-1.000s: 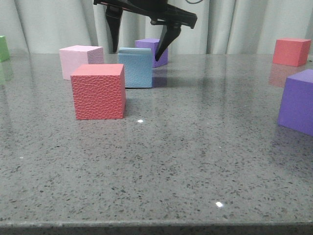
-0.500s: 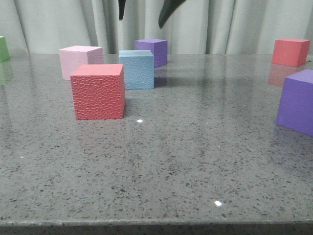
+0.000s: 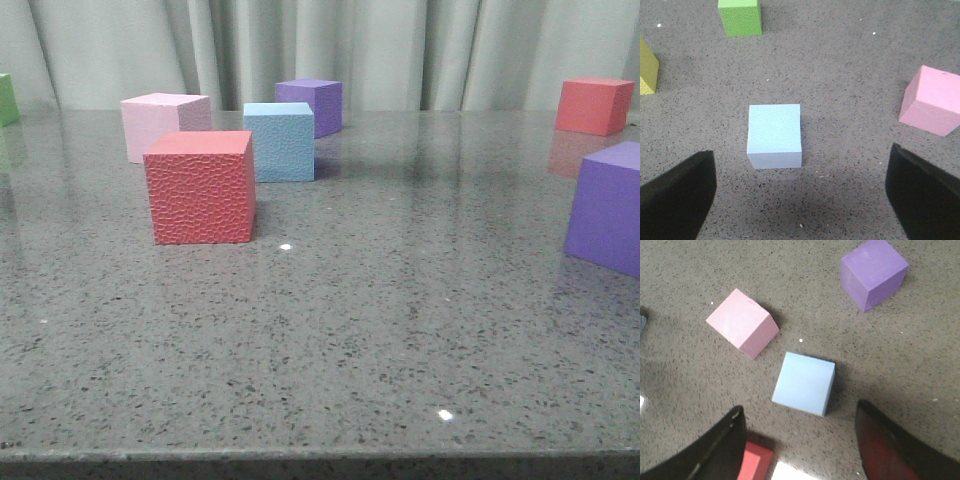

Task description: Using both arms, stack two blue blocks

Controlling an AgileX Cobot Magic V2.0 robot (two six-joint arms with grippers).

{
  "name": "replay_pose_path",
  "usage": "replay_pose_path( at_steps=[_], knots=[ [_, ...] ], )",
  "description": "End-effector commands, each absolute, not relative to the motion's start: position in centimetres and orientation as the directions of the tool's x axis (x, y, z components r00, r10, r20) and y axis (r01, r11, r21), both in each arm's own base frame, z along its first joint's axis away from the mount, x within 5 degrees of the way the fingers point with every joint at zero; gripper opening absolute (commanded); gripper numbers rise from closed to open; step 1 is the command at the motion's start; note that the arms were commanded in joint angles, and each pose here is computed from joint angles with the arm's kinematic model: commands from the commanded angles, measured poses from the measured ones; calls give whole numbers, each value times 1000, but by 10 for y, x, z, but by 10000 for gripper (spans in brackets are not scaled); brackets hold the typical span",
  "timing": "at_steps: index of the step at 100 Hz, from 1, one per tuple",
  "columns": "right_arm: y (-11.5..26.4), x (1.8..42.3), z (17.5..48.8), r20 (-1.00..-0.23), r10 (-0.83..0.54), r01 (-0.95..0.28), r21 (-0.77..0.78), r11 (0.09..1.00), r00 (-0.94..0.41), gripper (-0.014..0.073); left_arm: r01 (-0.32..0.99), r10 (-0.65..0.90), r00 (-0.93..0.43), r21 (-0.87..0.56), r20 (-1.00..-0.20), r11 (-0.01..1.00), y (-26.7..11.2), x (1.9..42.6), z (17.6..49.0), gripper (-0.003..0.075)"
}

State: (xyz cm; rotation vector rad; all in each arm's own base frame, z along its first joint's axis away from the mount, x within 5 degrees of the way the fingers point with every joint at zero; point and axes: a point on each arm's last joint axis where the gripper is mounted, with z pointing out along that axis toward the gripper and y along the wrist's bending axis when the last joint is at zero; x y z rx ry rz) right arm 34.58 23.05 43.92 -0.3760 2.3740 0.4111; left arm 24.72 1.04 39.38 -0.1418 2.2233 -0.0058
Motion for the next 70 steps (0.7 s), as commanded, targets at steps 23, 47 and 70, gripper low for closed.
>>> replay_pose_path(
  at_steps=[23,47,70],
  knots=[
    [188,285,484,-760,-158,-414,157,897,-631,472,-131,-115,-680,-34,-724,991,16,310,397,662],
    [158,240,489,-829,-108,-434,172,884,-549,472,-148,-125,-724,-24,-679,989,21,337,387,662],
    [136,207,483,-845,-92,-439,178,881,-526,472,-167,-159,-753,-48,-638,985,38,343,376,662]
  ],
)
